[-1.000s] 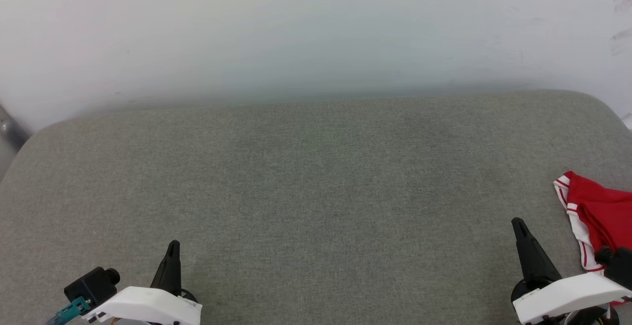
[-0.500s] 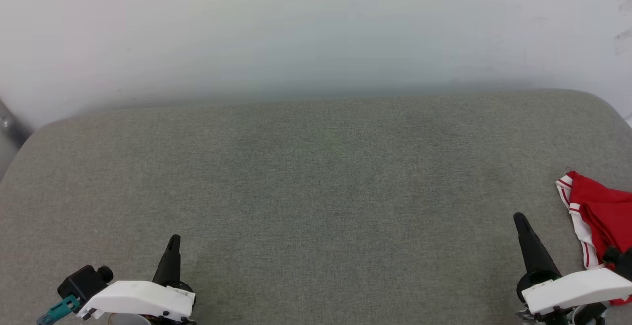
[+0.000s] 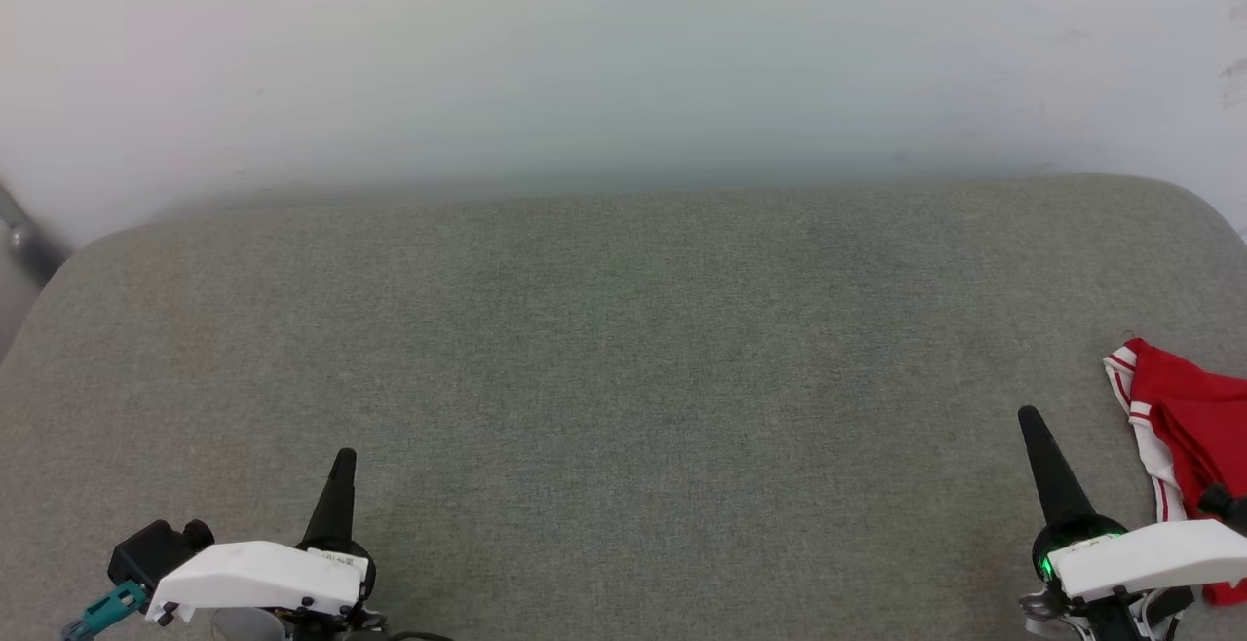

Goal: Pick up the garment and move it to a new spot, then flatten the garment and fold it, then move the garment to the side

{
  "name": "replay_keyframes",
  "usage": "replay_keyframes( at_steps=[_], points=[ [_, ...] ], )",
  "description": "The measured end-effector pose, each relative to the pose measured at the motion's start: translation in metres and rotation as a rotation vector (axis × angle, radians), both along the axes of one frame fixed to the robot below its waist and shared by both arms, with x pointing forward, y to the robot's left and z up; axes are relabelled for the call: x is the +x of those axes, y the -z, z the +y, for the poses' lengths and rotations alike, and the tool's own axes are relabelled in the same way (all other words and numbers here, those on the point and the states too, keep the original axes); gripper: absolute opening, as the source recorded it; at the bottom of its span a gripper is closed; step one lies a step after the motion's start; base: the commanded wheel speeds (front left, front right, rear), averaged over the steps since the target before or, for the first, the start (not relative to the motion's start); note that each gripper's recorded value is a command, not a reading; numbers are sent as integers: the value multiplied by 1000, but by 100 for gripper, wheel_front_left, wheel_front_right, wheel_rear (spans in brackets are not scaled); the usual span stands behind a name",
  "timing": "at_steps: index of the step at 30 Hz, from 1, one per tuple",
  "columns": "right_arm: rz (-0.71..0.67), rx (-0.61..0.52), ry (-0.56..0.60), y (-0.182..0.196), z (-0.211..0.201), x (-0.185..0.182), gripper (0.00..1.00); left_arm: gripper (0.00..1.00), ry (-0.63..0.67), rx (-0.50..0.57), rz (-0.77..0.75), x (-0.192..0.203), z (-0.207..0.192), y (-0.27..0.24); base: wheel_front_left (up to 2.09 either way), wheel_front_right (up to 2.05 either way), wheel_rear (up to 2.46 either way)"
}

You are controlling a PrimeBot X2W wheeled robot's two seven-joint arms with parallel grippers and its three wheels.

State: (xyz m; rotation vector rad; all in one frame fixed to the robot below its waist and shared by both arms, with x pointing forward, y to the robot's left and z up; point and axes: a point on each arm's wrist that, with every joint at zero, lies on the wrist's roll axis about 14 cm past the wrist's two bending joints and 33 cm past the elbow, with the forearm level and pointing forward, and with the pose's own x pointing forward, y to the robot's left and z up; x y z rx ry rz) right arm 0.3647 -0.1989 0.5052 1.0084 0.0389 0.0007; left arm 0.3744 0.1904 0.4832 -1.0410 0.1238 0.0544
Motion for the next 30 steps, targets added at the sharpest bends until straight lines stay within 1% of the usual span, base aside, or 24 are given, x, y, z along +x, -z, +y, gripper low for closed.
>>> replay_keyframes(
  at_steps=[11,30],
  points=[
    [0,118,5,1,0,4,0,0,-11,-117,-12,3,1,-3,0,0,0],
    [-6,299,17,1,-1,11,0,0,-26,-288,-41,7,3,-9,0,0,0]
  ],
)
